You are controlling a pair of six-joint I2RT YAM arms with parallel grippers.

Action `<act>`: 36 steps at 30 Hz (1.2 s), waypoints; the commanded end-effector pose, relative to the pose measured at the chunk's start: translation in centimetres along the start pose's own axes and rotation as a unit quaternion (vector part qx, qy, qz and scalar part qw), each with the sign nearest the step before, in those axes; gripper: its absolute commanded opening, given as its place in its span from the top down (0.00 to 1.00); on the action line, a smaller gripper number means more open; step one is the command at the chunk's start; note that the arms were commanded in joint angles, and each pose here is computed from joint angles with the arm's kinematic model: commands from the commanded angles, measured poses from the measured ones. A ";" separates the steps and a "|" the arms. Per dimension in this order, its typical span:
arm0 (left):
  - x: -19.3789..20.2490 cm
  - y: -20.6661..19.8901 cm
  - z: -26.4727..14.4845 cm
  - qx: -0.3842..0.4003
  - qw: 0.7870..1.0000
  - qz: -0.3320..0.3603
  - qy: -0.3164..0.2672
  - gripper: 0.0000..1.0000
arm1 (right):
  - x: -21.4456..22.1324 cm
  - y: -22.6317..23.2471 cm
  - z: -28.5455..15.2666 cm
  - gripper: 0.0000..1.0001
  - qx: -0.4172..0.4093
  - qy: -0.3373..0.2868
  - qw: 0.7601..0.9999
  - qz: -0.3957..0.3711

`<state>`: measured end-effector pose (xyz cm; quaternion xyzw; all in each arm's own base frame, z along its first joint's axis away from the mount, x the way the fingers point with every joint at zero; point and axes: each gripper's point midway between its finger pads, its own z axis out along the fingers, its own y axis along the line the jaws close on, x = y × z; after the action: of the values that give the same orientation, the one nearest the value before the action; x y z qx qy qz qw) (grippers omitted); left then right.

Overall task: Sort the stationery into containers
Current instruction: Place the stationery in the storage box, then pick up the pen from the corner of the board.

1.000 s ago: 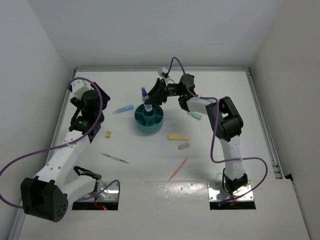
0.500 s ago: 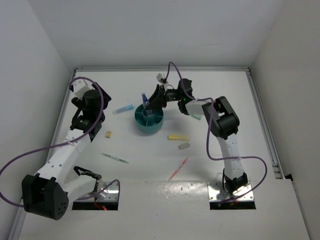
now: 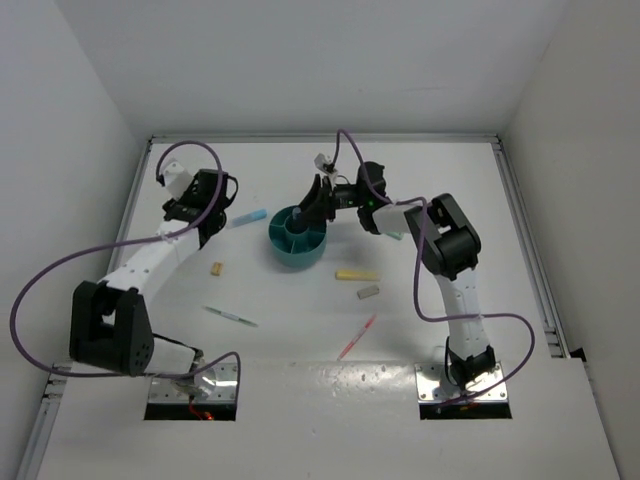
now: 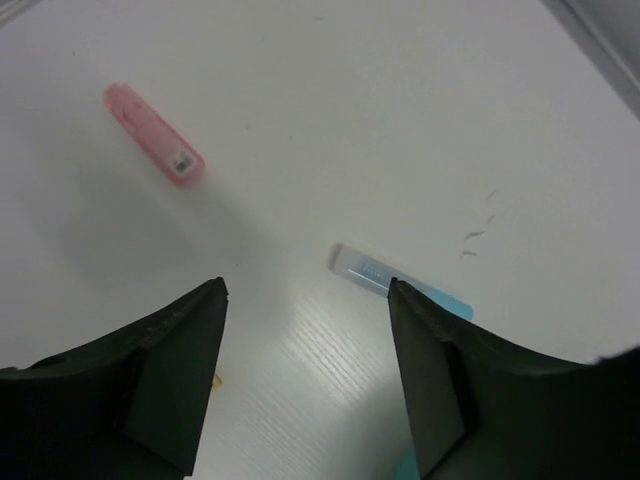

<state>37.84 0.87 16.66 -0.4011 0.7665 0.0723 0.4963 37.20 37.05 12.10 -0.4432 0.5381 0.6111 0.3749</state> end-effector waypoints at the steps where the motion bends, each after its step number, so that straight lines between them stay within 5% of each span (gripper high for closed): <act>1: 1.1 1.1 0.4 -0.061 0.998 -0.019 0.021 0.31 | -2.8 1.2 -0.2 0.57 -0.010 -0.008 0.997 -0.075; 11: -1.1 3.5 -0.3 -0.079 0.994 -0.079 -0.018 0.35 | -5.6 2.7 -0.8 0.57 0.000 -0.008 0.995 -0.103; 14: -0.6 5.8 -0.5 -0.112 0.988 -0.101 -0.014 0.26 | -7.4 1.7 -1.3 0.59 0.047 0.001 0.997 -0.057; 15: -0.9 6.9 -0.2 -0.131 0.985 -0.109 -0.019 0.26 | -10.5 1.3 -1.2 0.62 0.063 0.007 0.991 -0.114; 16: -0.6 7.6 0.0 -0.146 0.983 -0.110 -0.015 0.26 | -7.7 0.9 -2.1 0.82 0.103 0.068 0.992 -0.012; 17: -0.2 8.2 0.3 -0.158 0.981 -0.111 -0.007 0.26 | -7.4 -1.0 -2.7 0.92 0.174 0.110 0.978 -0.020; 19: 0.7 10.3 1.6 -0.190 0.974 -0.121 0.013 0.26 | -8.7 -1.6 -4.4 1.00 0.228 0.176 0.955 -0.066; 21: 1.0 11.0 2.8 -0.202 0.971 -0.127 0.029 0.27 | -8.5 -0.7 -4.9 0.88 0.239 0.184 0.953 -0.043; 22: 0.9 11.6 3.7 -0.210 0.967 -0.137 0.041 0.27 | -9.5 0.3 -5.9 0.55 0.246 0.181 0.951 -0.043; 26: 1.2 12.2 7.1 -0.229 0.961 -0.138 0.073 0.27 | -7.1 3.8 -8.9 0.11 0.275 0.209 0.937 -0.053; 32: 1.3 11.5 10.4 -0.218 0.960 -0.150 0.091 0.30 | -4.5 8.5 -10.0 0.27 0.246 0.225 0.942 -0.045; 36: 0.7 11.2 11.6 -0.216 0.960 -0.155 0.091 0.30 | -3.7 9.4 -9.8 0.29 0.227 0.227 0.946 -0.034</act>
<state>36.05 12.98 5.61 -0.6124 0.7138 0.1452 0.3073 31.93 26.30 17.99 -0.4770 0.7301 0.3367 0.3551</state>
